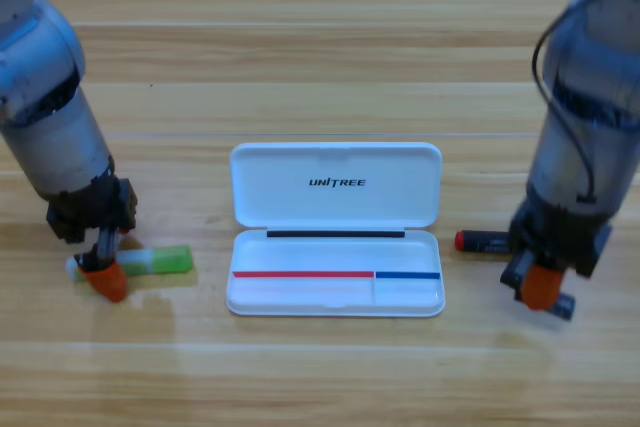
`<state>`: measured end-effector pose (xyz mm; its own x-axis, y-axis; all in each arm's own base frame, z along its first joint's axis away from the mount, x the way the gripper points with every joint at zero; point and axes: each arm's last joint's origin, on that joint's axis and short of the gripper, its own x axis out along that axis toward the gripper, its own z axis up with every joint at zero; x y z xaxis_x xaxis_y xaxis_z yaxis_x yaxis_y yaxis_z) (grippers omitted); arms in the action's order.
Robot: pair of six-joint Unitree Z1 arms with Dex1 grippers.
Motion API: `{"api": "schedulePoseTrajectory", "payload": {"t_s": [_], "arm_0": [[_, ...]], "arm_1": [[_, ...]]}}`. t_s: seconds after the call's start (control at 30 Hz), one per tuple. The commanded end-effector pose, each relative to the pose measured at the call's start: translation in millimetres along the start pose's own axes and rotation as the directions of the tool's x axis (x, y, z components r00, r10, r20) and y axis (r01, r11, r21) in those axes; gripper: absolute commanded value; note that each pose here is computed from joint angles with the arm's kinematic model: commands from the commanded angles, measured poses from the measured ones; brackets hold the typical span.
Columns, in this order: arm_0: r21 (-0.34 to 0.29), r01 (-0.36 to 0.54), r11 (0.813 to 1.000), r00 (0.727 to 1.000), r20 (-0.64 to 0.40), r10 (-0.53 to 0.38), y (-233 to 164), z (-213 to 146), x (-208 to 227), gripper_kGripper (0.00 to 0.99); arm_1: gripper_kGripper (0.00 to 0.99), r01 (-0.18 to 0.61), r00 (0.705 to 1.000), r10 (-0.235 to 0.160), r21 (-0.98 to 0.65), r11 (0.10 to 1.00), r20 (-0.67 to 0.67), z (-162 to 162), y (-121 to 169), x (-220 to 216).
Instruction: Clean up eraser and pencils
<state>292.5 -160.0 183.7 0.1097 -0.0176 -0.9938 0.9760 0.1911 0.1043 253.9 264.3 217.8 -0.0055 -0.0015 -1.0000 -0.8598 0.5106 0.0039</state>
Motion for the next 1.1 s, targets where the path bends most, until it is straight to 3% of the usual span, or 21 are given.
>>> {"api": "schedulePoseTrajectory", "payload": {"t_s": [0.03,0.27,0.4,0.57,0.93,1.1], "arm_0": [[-0.021,0.044,0.999,0.999,-0.020,-0.045,-4.2,-9.8,26.7,0.621],[0.032,0.050,0.998,0.999,0.002,-0.050,-6.4,-10.1,29.5,0.005],[0.029,0.038,0.999,0.999,0.004,-0.038,-6.1,-10.4,25.8,0.000],[0.041,0.021,0.999,1.000,0.023,-0.022,-8.2,-12.4,12.0,0.000],[0.047,-0.015,0.999,0.999,0.035,0.014,-15.6,-20.3,-27.3,0.000],[0.047,-0.020,0.999,0.999,0.037,0.018,-17.5,-22.4,-35.1,0.000]], "arm_1": [[0.000,0.057,0.996,-0.033,-0.296,0.953,0.087,10.7,35.7,-45.2],[0.000,0.082,0.991,-0.016,-0.508,0.858,0.133,57.0,54.3,-36.9],[0.000,0.072,0.992,0.001,-0.553,0.830,0.130,79.3,57.5,-21.4],[0.000,0.072,0.995,-0.016,-0.572,0.817,0.101,92.3,55.7,-2.2],[0.000,0.064,0.998,-0.051,-0.565,0.822,0.039,94.1,50.1,21.3],[0.000,0.051,0.999,-0.049,-0.563,0.825,0.018,90.3,49.7,26.1]]}}
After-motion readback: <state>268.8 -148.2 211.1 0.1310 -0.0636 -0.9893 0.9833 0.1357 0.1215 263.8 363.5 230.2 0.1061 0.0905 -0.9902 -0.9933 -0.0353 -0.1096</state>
